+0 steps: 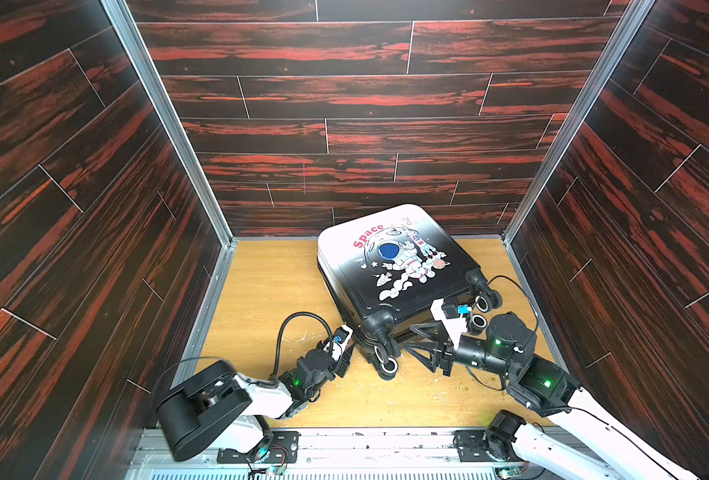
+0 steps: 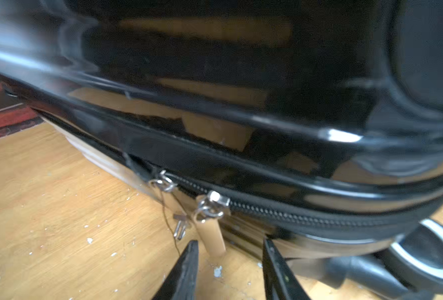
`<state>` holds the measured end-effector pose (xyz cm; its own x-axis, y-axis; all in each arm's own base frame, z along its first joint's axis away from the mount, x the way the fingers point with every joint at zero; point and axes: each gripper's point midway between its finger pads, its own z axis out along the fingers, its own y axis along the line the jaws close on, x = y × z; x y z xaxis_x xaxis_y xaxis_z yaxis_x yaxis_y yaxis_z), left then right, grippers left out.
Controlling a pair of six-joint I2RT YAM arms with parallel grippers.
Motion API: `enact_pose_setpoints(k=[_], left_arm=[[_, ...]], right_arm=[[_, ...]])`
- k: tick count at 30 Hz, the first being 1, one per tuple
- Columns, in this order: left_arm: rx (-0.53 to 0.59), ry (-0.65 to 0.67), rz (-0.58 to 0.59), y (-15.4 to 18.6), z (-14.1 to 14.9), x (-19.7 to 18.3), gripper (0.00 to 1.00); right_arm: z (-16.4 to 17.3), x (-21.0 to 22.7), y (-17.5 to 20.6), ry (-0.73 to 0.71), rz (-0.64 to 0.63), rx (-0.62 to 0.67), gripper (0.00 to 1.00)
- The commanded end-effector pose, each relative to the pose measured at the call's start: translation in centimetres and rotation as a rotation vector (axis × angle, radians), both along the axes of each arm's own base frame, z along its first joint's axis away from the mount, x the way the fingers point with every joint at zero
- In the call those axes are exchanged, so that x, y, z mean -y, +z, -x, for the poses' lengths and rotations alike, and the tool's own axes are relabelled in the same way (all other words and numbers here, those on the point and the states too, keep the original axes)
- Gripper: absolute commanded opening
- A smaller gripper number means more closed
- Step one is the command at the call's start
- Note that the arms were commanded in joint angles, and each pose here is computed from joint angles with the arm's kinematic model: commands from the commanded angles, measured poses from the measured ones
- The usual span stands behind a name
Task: Open the suitcase zippers
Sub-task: Unzip the zipper on the suitcase.
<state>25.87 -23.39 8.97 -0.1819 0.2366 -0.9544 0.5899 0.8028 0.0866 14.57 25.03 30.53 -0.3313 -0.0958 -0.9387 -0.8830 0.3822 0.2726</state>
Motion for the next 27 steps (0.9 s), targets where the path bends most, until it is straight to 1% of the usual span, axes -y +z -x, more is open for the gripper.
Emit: enact_pose_setpoints(k=[1,4,9,14,23,24,27], left_arm=[[0.126,-0.001,0.095,3.9,-1.3,1.2,0.4],[0.132,0.024,0.103,3.9,-1.8,1.1,0.42],[0.161,0.029,0.118,5.0,-2.0,1.1,0.43],[0.181,0.002,0.134,6.5,-2.2,1.8,0.43],[0.207,0.004,0.153,7.6,-2.6,2.1,0.48],[0.209,-0.003,0.156,7.8,-2.6,2.2,0.48],[0.21,-0.034,0.163,8.1,-2.6,2.9,0.43]], right_arm=[[0.2,0.0,-0.9,0.009,0.012,-0.004,0.6],[0.3,-0.1,-1.4,0.02,0.021,-0.016,0.6],[0.2,-0.4,-2.2,0.026,0.03,-0.03,0.6],[0.2,-0.8,-2.9,0.04,0.029,-0.057,0.59],[0.2,-1.1,-3.8,0.053,0.054,-0.097,0.57],[0.3,-1.1,-4.0,0.053,0.059,-0.101,0.57],[0.4,-0.8,-4.5,0.044,0.073,-0.112,0.57]])
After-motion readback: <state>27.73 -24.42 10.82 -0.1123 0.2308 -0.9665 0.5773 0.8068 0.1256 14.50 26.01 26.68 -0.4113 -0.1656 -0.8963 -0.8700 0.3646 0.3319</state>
